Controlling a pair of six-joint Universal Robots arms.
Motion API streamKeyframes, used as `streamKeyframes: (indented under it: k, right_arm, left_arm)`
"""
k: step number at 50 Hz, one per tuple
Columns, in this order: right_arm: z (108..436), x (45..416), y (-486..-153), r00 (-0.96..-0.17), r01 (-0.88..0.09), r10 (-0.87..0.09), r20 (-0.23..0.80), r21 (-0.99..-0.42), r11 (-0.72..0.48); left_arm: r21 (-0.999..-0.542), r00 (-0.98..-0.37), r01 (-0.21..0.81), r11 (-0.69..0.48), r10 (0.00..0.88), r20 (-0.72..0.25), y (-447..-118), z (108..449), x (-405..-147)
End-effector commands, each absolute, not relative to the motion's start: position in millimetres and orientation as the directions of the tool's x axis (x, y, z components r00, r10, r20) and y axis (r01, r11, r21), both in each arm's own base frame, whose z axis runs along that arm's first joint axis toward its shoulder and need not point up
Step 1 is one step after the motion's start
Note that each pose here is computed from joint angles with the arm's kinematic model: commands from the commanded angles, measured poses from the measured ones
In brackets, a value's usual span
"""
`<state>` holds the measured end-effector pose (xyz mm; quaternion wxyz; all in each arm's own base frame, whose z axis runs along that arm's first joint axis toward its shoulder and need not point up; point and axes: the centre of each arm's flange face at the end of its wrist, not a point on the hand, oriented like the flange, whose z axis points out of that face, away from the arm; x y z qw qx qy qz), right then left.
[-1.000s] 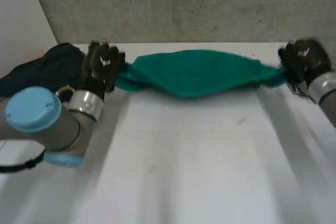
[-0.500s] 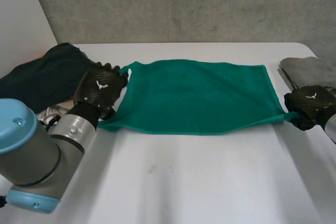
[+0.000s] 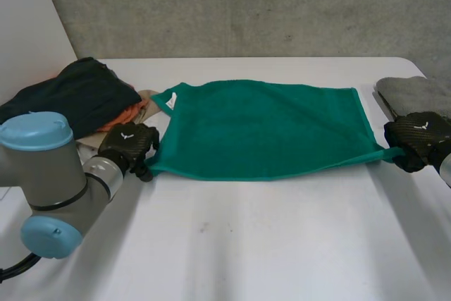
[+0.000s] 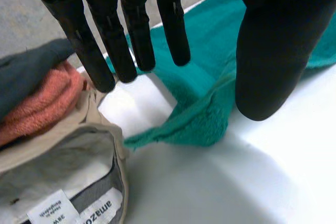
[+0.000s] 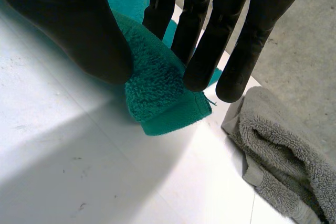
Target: Fold the laundry.
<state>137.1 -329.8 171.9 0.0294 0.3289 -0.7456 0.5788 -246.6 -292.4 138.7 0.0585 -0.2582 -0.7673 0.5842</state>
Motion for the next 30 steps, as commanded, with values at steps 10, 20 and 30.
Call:
streamKeyframes:
  k: [10, 20, 30]
  right_arm:
    - [178, 135, -327, -0.774, -0.543, -0.464, 0.43, -0.828, 0.139]
    - [222, 99, -281, -0.597, -0.773, -0.57, 0.564, -0.595, 0.221]
    - [216, 82, -249, -0.516, -0.842, -0.684, 0.516, -0.454, 0.292]
  left_arm:
    - [-0.863, -0.804, 0.455, 0.22, 0.517, -0.293, -287, 123, -250]
    - [-0.649, -0.623, 0.742, 0.167, 0.529, -0.576, -215, 181, -219]
    - [-0.57, -0.465, 0.821, 0.037, 0.622, -0.63, -155, 189, -226]
